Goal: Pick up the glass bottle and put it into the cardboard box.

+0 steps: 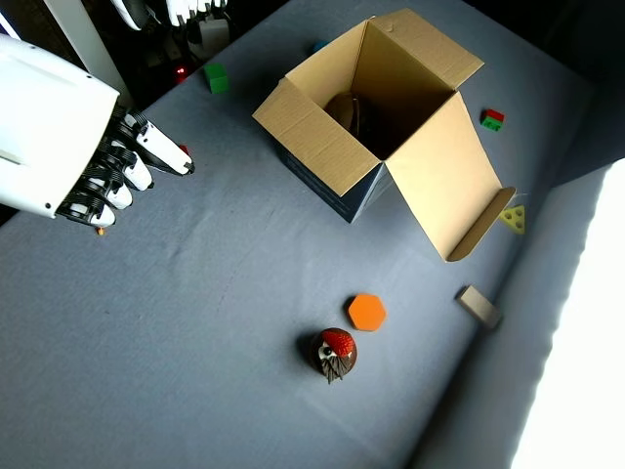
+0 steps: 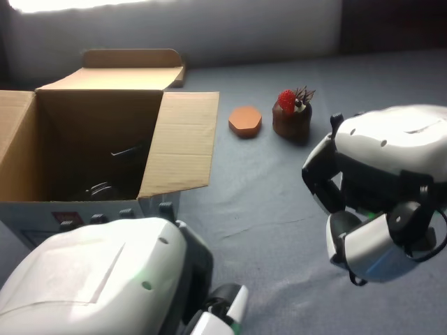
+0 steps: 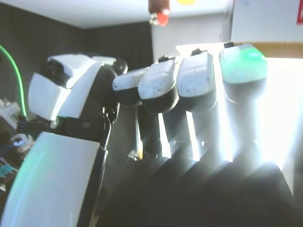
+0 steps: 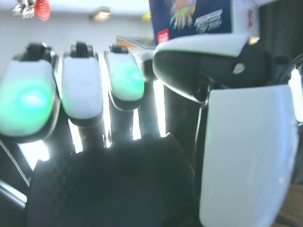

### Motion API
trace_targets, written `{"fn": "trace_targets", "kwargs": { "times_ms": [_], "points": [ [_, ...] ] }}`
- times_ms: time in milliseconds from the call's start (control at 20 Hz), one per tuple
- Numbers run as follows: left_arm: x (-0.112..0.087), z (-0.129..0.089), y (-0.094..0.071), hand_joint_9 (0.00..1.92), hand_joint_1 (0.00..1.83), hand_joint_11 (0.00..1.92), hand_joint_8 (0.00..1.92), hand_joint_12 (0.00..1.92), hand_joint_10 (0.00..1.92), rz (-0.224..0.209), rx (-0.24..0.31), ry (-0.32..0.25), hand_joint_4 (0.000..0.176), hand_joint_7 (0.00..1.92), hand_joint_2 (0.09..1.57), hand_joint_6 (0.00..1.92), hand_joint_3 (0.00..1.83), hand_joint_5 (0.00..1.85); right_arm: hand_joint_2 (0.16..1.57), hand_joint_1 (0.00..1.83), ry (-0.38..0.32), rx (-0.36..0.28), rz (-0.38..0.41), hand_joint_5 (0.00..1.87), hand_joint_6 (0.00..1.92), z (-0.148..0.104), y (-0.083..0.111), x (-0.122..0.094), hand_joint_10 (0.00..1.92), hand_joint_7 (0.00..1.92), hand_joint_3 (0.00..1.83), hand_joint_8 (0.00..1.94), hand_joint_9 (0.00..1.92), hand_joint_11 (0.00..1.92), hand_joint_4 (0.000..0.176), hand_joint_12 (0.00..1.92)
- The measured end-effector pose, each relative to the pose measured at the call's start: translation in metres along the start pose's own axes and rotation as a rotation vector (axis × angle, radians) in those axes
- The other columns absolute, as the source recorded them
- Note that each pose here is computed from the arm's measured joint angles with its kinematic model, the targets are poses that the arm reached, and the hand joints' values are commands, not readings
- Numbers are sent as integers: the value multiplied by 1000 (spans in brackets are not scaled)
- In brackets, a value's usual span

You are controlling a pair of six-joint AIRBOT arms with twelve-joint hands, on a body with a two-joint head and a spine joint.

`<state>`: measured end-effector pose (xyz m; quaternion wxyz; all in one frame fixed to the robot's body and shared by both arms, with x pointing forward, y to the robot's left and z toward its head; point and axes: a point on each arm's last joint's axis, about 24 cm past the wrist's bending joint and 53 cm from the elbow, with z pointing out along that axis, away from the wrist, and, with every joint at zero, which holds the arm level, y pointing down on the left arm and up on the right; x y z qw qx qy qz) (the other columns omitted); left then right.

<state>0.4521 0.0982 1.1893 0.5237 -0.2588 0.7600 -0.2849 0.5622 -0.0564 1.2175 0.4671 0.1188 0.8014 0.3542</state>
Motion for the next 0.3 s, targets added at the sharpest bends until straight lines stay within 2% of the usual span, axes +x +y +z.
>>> {"fn": "trace_targets", "kwargs": {
  "times_ms": [100,300],
  "points": [
    [1,0,-6,1258,804,1171,1921,1921,1921,-3,22,6,0,1227,1404,1921,6,1136,746,967,1,-13,-8,815,1921,0,1,-1,1921,1341,1304,1941,1452,1479,0,1921],
    [1,0,-6,1255,805,1175,1921,1921,1921,-7,18,5,0,1227,1404,1921,6,1135,746,967,18,-28,-9,815,1921,0,0,1,1921,1342,1304,1941,1449,1476,0,1921]
  ]
}}
